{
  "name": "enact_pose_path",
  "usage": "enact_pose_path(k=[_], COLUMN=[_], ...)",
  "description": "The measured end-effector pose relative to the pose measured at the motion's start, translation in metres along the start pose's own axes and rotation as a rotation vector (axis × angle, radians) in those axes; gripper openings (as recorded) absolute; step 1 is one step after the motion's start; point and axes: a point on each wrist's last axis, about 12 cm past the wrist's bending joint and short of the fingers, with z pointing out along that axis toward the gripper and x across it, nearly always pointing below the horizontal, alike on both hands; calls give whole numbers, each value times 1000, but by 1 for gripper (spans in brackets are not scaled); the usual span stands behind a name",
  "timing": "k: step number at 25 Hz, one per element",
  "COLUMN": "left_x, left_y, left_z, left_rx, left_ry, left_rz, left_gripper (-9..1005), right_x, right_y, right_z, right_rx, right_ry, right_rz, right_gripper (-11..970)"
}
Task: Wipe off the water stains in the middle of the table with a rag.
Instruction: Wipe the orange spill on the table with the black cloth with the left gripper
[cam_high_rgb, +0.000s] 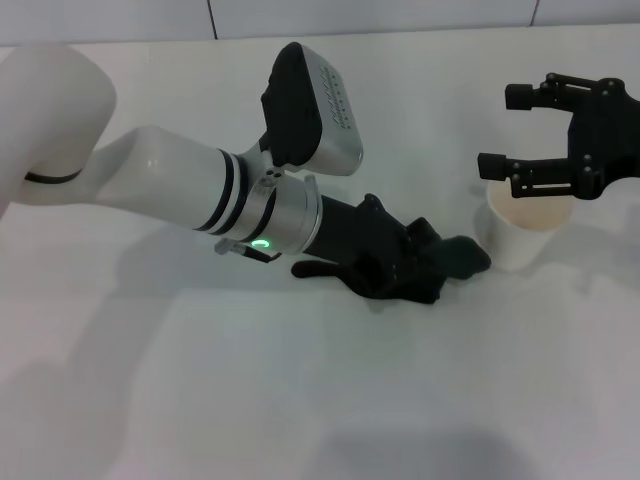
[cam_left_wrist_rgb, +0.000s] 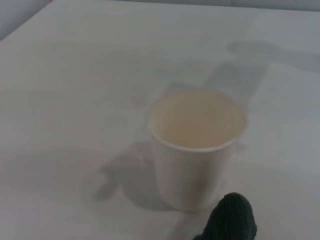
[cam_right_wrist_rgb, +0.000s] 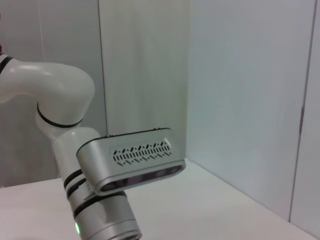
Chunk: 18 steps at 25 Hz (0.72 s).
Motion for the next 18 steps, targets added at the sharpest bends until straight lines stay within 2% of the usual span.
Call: enact_pose_path(k=[11, 18], left_x=[3, 13], left_y=[-6, 6], left_z=[-2, -8], left_rx=[56, -34], left_ry=[6, 18], left_rz=[-11, -41], left_gripper=[69, 69], right_x=[0, 0], right_y=[0, 0], right_z=[0, 0], right_rx=[1, 3], right_ry=[1, 0], right_rz=[1, 2], right_gripper=[869, 869])
